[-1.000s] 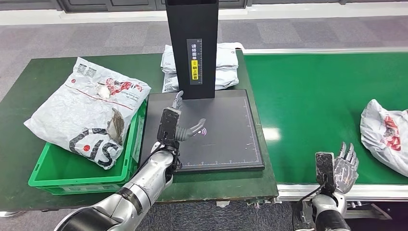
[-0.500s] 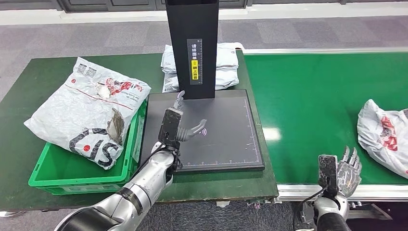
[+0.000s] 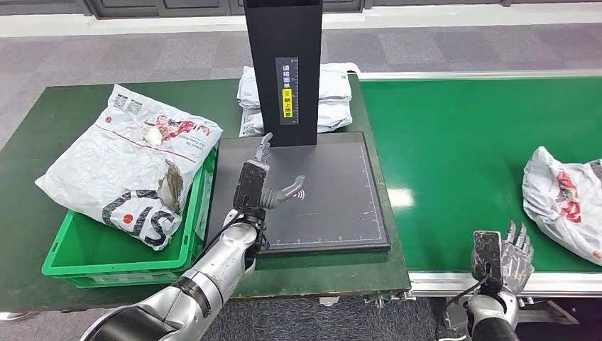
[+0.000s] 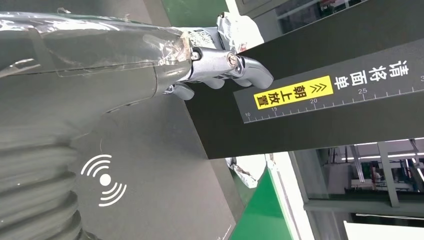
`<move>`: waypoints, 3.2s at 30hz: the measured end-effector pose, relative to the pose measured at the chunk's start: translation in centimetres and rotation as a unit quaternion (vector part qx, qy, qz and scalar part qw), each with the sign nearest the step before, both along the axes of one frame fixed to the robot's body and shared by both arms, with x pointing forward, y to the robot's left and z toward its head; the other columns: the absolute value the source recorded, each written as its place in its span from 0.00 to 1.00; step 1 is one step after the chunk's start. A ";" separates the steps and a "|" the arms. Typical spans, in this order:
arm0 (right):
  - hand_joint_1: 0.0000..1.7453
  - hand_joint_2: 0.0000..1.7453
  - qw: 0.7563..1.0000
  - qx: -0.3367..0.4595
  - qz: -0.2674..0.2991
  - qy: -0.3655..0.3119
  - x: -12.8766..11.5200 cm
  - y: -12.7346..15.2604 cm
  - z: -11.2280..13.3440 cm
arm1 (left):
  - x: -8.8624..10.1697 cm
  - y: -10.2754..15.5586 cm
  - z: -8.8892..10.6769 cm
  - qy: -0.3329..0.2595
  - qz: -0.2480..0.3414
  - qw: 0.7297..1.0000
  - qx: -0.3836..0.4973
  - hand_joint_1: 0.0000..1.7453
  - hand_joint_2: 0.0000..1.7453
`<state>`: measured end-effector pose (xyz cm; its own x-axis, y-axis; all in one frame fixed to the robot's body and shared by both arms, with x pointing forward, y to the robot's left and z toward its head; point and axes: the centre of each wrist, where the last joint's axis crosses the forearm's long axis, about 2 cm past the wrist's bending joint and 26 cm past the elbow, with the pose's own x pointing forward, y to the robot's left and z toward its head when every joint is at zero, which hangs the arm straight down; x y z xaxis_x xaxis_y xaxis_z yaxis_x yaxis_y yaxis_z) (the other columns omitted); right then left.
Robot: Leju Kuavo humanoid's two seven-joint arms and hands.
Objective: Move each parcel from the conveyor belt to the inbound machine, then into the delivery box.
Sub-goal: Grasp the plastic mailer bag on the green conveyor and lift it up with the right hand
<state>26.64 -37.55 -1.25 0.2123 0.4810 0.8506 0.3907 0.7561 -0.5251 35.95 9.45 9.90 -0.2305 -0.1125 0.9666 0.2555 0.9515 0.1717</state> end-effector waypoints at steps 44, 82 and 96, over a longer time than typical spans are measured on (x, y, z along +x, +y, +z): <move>0.00 1.00 0.999 -0.019 0.012 0.027 2.4 -1.0 1.6 | -0.5 -0.2 -0.5 -0.005 0.008 1.000 -0.008 0.00 1.00; 0.00 1.00 0.999 -0.029 0.015 0.031 3.1 -0.9 2.0 | -0.6 -0.2 -0.5 -0.008 0.011 1.000 -0.002 0.00 1.00; 0.00 1.00 0.999 -0.036 0.015 0.029 3.3 -0.9 2.1 | -0.6 0.0 -0.6 -0.009 0.015 1.000 0.000 0.00 1.00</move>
<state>29.91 -38.45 0.86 0.2455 0.5473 0.8001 0.3359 0.7262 -0.5998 35.31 9.42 9.29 -0.2441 -0.1193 0.9624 0.2243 0.9585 0.1758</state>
